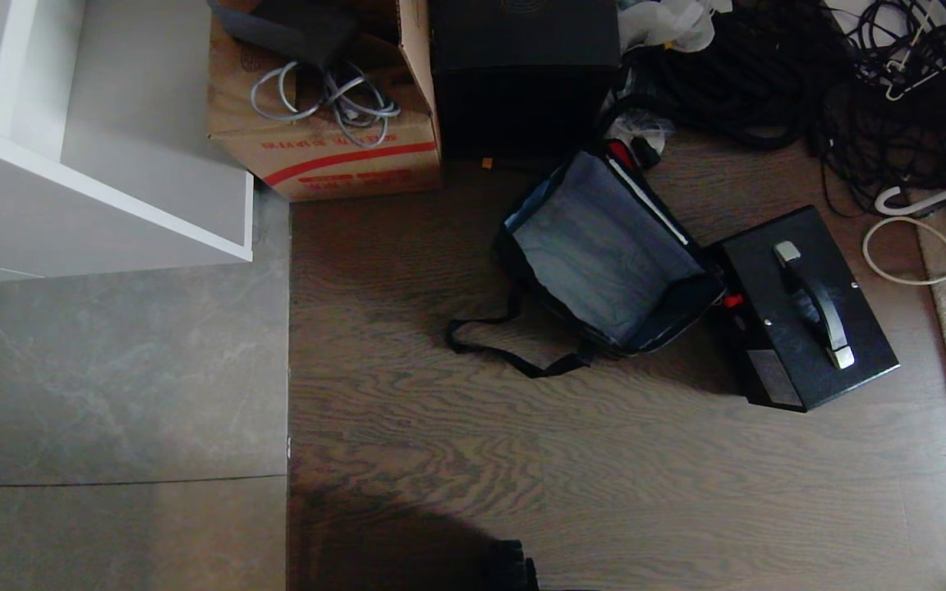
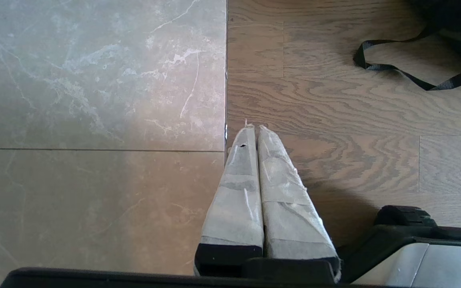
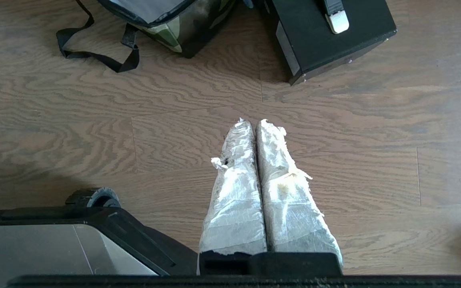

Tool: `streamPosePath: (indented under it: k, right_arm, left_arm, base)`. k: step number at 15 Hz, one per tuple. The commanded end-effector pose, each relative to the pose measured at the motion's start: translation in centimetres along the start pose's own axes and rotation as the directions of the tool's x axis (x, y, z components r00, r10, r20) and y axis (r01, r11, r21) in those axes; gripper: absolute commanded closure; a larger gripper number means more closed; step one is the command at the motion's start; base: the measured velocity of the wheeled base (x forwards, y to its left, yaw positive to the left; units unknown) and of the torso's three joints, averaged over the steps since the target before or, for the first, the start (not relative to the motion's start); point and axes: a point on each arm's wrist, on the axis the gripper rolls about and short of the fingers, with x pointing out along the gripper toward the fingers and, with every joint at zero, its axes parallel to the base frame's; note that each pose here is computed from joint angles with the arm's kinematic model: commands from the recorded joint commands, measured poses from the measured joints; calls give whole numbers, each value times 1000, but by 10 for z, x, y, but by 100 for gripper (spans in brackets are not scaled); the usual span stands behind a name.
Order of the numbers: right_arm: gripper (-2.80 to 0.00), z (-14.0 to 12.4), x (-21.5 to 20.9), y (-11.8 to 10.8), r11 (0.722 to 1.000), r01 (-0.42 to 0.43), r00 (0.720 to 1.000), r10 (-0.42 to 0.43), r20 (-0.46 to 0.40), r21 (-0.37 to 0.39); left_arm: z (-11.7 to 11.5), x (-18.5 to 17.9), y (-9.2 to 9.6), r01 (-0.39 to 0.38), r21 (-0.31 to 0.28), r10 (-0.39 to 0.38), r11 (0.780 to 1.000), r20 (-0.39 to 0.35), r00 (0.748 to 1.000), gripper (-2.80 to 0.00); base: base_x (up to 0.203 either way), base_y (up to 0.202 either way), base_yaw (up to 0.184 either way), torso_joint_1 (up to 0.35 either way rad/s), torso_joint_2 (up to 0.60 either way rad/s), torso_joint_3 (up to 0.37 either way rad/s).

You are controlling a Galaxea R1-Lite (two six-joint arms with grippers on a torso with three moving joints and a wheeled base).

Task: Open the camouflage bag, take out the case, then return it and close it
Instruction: Grip the handle again

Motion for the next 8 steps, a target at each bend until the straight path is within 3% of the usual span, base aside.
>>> streamPosePath:
  k: [1, 8]
  right_arm:
    - [0, 0, 0, 0, 1000, 0, 1000, 0, -5, 0]
    - [0, 0, 0, 0, 1000, 0, 1000, 0, -5, 0]
  left_arm:
    - [0, 0, 0, 0, 0, 0, 1000, 0, 1000, 0]
    - [0, 0, 0, 0, 0, 0, 1000, 0, 1000, 0]
  base:
    - [0, 0, 0, 0, 0, 0]
    - [0, 0, 0, 0, 0, 0]
